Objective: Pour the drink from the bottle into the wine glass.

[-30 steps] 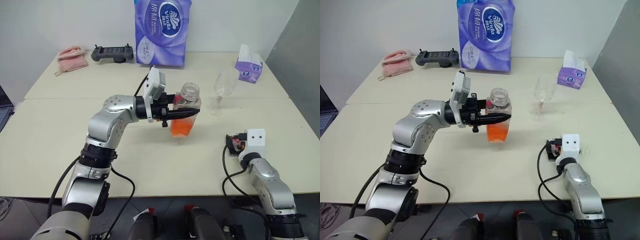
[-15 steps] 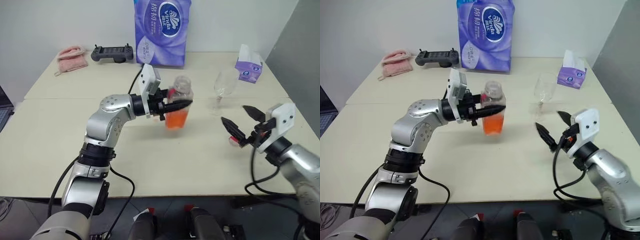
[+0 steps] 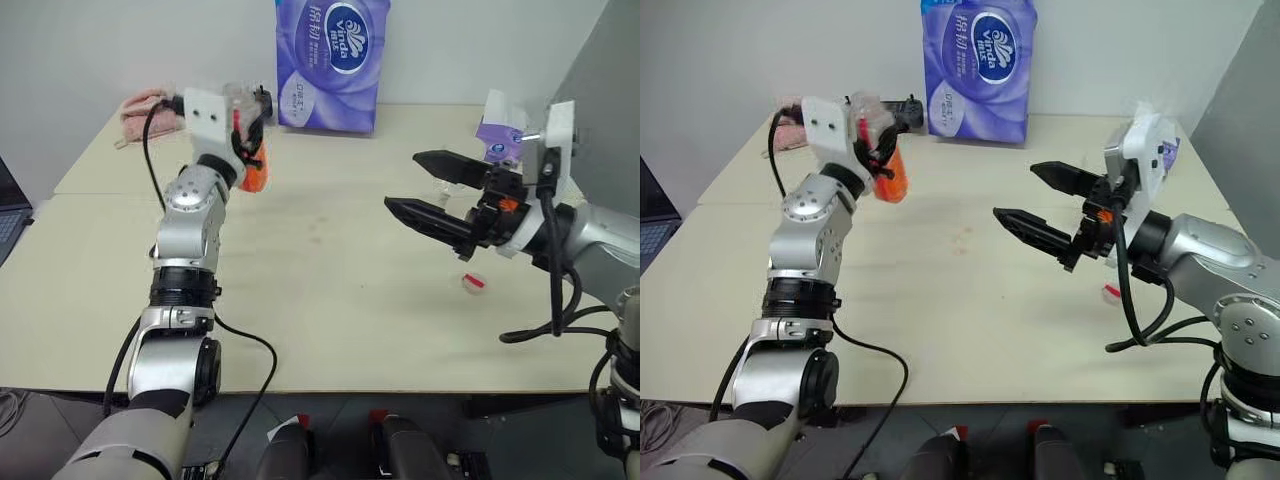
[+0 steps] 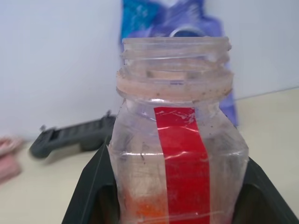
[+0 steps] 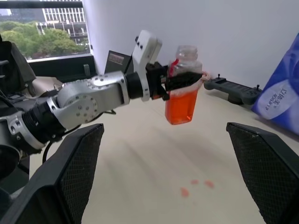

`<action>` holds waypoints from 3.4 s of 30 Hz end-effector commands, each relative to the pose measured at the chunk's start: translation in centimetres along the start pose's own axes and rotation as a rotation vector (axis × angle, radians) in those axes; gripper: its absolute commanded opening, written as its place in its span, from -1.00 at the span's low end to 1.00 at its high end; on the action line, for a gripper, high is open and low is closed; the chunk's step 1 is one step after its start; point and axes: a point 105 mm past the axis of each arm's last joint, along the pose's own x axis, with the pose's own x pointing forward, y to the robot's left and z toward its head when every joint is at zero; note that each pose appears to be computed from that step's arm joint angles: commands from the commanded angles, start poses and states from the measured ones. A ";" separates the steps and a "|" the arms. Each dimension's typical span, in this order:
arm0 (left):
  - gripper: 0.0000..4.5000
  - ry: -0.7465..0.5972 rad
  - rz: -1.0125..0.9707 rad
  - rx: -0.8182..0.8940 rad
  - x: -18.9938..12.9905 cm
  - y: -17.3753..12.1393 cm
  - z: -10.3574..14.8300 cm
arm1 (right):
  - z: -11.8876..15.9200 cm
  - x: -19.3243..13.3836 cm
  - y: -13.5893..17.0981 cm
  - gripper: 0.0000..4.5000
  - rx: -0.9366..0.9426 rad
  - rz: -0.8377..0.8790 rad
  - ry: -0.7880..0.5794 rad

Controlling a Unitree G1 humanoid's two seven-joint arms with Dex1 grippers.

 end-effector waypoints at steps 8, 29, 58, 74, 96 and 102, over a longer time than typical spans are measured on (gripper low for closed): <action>-0.15 -0.089 -0.025 -0.089 -0.7 0.7 -1.7 | 1.2 0.6 0.4 0.99 -0.047 0.024 -0.037; 0.78 -0.011 -0.035 -0.068 -1.1 0.3 -6.1 | 1.2 0.8 -0.1 1.00 -0.044 -0.046 -0.056; 0.99 0.157 -0.946 -0.045 -14.6 -9.3 -1.4 | -14.6 -7.0 -10.6 1.00 0.046 -0.886 0.260; 0.99 0.134 -0.907 -0.003 -13.5 -9.0 -1.3 | -16.9 -0.8 -16.4 1.00 0.063 -0.837 0.172; 1.00 0.131 -0.883 0.028 -12.7 -8.5 -1.1 | -16.6 0.3 -19.6 -0.55 0.122 -0.932 0.081; 1.00 0.141 -0.857 0.024 -13.1 -7.9 -1.1 | -15.6 2.2 -18.7 -0.92 0.025 -0.839 0.095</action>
